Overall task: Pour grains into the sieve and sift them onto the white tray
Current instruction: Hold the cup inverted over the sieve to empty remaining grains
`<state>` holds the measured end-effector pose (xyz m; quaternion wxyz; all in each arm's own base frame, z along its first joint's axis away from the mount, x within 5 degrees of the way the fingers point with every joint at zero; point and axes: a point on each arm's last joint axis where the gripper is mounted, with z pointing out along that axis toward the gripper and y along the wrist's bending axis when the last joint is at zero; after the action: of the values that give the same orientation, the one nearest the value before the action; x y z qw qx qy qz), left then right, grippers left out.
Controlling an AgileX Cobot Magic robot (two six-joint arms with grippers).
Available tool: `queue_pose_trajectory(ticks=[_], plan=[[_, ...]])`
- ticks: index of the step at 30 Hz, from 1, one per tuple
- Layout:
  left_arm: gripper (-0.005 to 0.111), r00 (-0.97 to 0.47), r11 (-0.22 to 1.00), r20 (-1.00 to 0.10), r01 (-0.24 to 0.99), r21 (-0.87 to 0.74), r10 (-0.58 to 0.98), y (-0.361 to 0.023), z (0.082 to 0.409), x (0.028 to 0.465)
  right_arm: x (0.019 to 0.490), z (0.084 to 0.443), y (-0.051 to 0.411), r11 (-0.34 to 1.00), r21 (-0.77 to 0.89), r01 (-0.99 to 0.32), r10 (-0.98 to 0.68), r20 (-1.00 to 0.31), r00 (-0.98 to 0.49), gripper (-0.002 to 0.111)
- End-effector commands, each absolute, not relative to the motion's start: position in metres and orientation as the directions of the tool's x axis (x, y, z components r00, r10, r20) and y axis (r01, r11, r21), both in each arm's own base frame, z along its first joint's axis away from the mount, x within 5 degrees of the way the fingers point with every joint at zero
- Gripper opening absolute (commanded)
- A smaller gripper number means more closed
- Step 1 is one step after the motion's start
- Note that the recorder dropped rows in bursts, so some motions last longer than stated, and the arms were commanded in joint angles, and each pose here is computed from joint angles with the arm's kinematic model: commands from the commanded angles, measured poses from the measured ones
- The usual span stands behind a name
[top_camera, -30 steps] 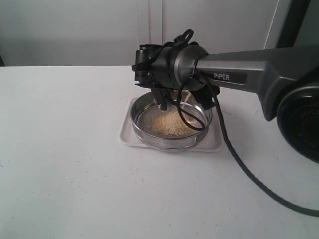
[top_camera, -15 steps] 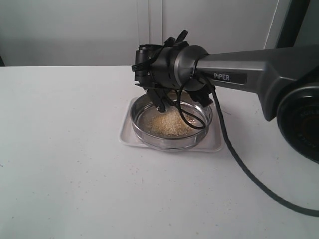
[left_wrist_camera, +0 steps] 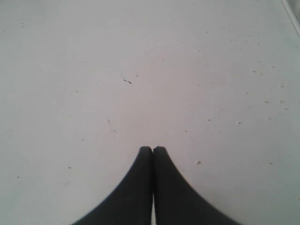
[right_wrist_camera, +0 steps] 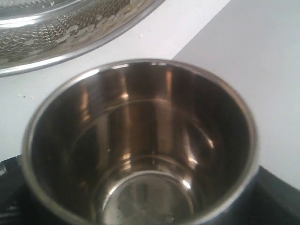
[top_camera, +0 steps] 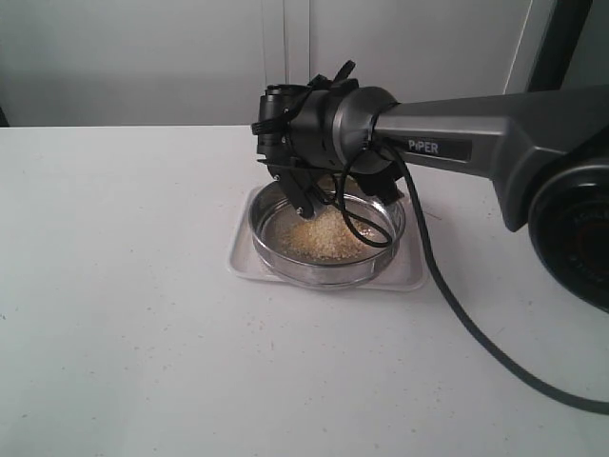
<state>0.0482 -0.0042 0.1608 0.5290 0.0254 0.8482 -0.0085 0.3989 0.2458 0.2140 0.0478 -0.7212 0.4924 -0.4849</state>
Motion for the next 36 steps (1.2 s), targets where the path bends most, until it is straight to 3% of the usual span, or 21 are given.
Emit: queue_pose_trajectory(ticks=[1, 12, 15, 36], plan=[[0.000, -0.446, 0.999, -0.895, 0.048, 0.005, 0.026, -0.0043, 0.1580, 0.0479, 0.3982, 0.2179, 0.2494, -0.511, -0.556, -0.656, -0.773, 0.631, 0.068, 0.000], [0.000, -0.446, 0.999, -0.895, 0.048, 0.005, 0.026, -0.0043, 0.1580, 0.0479, 0.3976, 0.2167, 0.2516, -0.511, -0.555, -0.657, -0.785, 0.612, 0.094, 0.000], [0.000, -0.446, 0.999, -0.895, 0.048, 0.005, 0.026, -0.0043, 0.1580, 0.0479, 0.3955, 0.2200, 0.2476, -0.449, -0.580, -0.680, -0.806, 0.591, 0.028, 0.000], [0.000, -0.446, 0.999, -0.895, 0.048, 0.005, 0.026, -0.0043, 0.1580, 0.0479, 0.3908, 0.2184, 0.2439, -0.370, -0.582, -0.725, -0.822, 0.569, -0.037, 0.000]])
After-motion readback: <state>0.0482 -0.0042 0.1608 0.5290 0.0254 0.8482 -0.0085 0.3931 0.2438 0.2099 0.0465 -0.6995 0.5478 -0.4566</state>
